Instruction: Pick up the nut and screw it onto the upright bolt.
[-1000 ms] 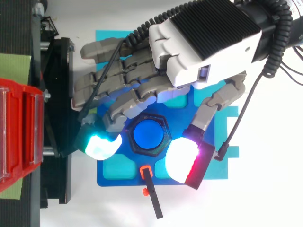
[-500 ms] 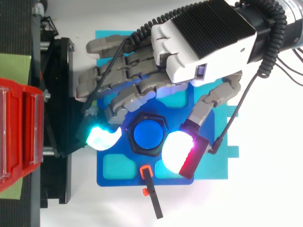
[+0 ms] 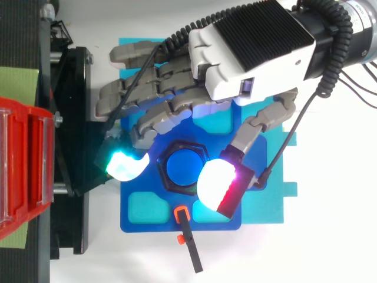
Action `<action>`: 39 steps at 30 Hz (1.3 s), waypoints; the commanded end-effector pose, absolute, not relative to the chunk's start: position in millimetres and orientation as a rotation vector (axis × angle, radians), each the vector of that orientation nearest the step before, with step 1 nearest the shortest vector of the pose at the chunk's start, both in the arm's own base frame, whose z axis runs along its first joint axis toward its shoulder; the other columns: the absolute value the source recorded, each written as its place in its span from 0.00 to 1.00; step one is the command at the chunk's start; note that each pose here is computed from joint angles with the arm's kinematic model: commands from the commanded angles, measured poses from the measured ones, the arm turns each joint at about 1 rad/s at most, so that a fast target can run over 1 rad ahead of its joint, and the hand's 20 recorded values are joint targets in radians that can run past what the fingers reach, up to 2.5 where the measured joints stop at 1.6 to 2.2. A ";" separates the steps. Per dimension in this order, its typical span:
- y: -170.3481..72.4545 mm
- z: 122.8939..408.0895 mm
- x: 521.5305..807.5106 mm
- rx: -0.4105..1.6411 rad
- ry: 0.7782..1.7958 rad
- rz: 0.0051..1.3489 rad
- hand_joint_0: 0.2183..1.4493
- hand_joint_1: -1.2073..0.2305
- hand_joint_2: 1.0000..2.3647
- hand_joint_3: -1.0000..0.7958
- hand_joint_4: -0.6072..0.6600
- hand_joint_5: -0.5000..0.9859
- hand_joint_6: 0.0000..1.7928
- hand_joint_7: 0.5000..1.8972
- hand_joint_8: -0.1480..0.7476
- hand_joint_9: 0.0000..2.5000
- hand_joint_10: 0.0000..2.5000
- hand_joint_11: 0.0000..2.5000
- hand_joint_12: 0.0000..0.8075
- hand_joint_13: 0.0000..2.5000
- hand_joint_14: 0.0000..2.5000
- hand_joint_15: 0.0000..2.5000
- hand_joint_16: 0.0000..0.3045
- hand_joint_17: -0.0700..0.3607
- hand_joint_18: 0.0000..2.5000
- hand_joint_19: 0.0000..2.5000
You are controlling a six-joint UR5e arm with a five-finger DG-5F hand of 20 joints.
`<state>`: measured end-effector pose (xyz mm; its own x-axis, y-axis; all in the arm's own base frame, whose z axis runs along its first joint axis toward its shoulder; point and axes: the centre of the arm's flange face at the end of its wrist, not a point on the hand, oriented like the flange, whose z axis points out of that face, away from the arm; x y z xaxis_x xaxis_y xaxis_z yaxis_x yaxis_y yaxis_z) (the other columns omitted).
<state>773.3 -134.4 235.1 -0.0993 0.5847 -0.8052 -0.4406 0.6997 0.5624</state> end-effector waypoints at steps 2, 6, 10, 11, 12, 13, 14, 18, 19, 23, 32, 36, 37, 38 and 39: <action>-133.3 233.7 773.3 0.139 1.436 0.861 0.17 0.70 0.00 0.28 0.50 0.17 0.28 0.04 0.37 0.07 0.00 0.00 0.42 0.05 0.00 0.00 0.15 0.40 0.00 0.00; -130.8 230.9 772.1 0.144 1.451 0.864 0.17 0.70 0.00 0.28 0.52 0.17 0.28 0.06 0.38 0.06 0.00 0.00 0.42 0.04 0.00 0.00 0.14 0.39 0.00 0.00; -130.8 231.6 771.6 0.146 1.454 0.865 0.17 0.71 0.00 0.28 0.55 0.18 0.28 0.09 0.40 0.07 0.00 0.00 0.41 0.05 0.00 0.00 0.13 0.38 0.00 0.00; -130.8 231.2 772.0 0.146 1.454 0.865 0.17 0.70 0.00 0.28 0.57 0.19 0.28 0.11 0.41 0.08 0.00 0.00 0.40 0.07 0.00 0.00 0.12 0.35 0.00 0.00; -129.6 232.4 772.1 0.144 1.453 0.866 0.17 0.70 0.00 0.28 0.57 0.19 0.28 0.11 0.41 0.09 0.00 0.00 0.39 0.08 0.00 0.00 0.12 0.35 0.00 0.00; -129.6 230.5 771.9 0.145 1.455 0.866 0.18 0.70 0.00 0.28 0.58 0.19 0.28 0.12 0.42 0.09 0.00 0.00 0.37 0.09 0.00 0.00 0.10 0.33 0.00 0.00; -129.6 231.0 772.1 0.145 1.455 0.866 0.18 0.69 0.00 0.28 0.58 0.20 0.28 0.13 0.43 0.11 0.00 0.00 0.35 0.10 0.00 0.00 0.09 0.31 0.00 0.00; -129.6 231.5 771.7 0.147 1.455 0.867 0.18 0.68 0.00 0.28 0.61 0.21 0.28 0.18 0.45 0.13 0.00 0.00 0.30 0.12 0.00 0.00 0.07 0.27 0.00 0.00; -129.6 230.3 771.8 0.147 1.457 0.867 0.19 0.67 0.00 0.28 0.62 0.21 0.28 0.21 0.45 0.14 0.00 0.00 0.29 0.13 0.00 0.00 0.06 0.26 0.00 0.00; -129.6 231.8 771.9 0.144 1.453 0.866 0.20 0.65 0.00 0.28 0.65 0.23 0.28 0.32 0.43 0.17 0.00 0.00 0.25 0.16 0.00 0.00 0.05 0.24 0.01 0.00; -133.0 231.3 771.9 0.145 1.448 0.864 0.21 0.60 0.00 0.28 0.58 0.26 0.28 0.56 0.36 0.22 0.00 0.00 0.18 0.19 0.00 0.00 0.03 0.21 0.06 0.00; -135.3 232.6 771.4 0.145 1.445 0.863 0.21 0.60 0.00 0.28 0.57 0.26 0.29 0.62 0.37 0.23 0.00 0.00 0.18 0.19 0.00 0.00 0.03 0.21 0.07 0.00; -134.4 233.7 772.3 0.144 1.440 0.862 0.21 0.60 0.00 0.28 0.57 0.26 0.31 0.59 0.37 0.22 0.00 0.00 0.18 0.19 0.00 0.00 0.03 0.21 0.07 0.00; -135.6 233.8 772.2 0.145 1.439 0.861 0.21 0.59 0.00 0.28 0.57 0.26 0.33 0.56 0.38 0.22 0.00 0.00 0.18 0.19 0.00 0.00 0.03 0.21 0.07 0.00; -135.6 233.4 772.1 0.144 1.437 0.861 0.21 0.59 0.00 0.28 0.57 0.25 0.34 0.54 0.38 0.22 0.00 0.00 0.19 0.19 0.00 0.00 0.03 0.21 0.07 0.00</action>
